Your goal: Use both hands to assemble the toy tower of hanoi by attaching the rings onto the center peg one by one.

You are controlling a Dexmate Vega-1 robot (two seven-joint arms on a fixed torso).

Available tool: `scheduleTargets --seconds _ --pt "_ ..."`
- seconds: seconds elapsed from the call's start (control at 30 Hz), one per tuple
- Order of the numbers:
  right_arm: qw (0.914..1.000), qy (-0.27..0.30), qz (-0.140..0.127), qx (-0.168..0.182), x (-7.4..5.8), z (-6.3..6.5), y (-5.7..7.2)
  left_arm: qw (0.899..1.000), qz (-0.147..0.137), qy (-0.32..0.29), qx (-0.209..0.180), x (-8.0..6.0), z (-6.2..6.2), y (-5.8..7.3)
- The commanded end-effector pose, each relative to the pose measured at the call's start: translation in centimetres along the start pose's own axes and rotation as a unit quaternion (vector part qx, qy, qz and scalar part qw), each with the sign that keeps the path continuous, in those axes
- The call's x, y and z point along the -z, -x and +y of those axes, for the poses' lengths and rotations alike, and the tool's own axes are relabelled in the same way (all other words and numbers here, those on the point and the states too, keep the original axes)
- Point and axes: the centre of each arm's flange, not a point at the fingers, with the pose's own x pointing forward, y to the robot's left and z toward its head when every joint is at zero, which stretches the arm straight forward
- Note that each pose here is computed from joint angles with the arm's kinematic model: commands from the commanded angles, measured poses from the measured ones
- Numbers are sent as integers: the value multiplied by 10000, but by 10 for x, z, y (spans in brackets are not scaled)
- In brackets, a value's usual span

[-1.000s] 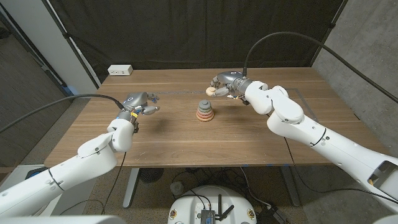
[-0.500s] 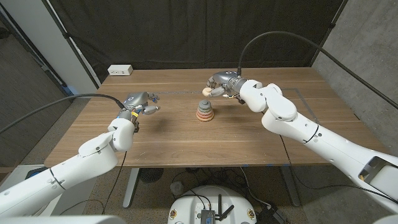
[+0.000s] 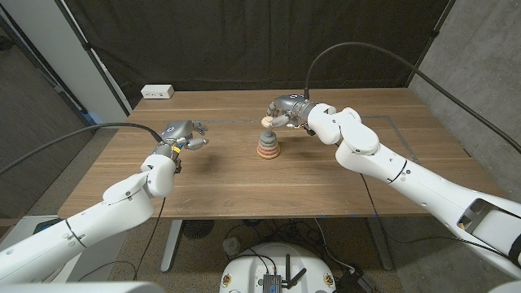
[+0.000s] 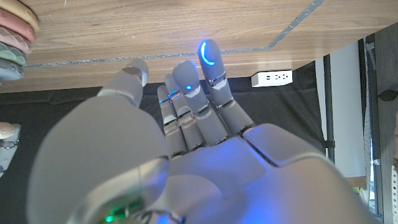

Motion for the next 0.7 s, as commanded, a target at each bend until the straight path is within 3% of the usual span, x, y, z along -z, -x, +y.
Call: scheduleTargets --seconds 0.03,0.7 --pt "9998 51 22 -180 -4 7 -11 10000 41 -4 4 3 1 -3" --pt "9991 -38 27 -415 -2 18 -22 10000 59 24 12 5 0 -5"
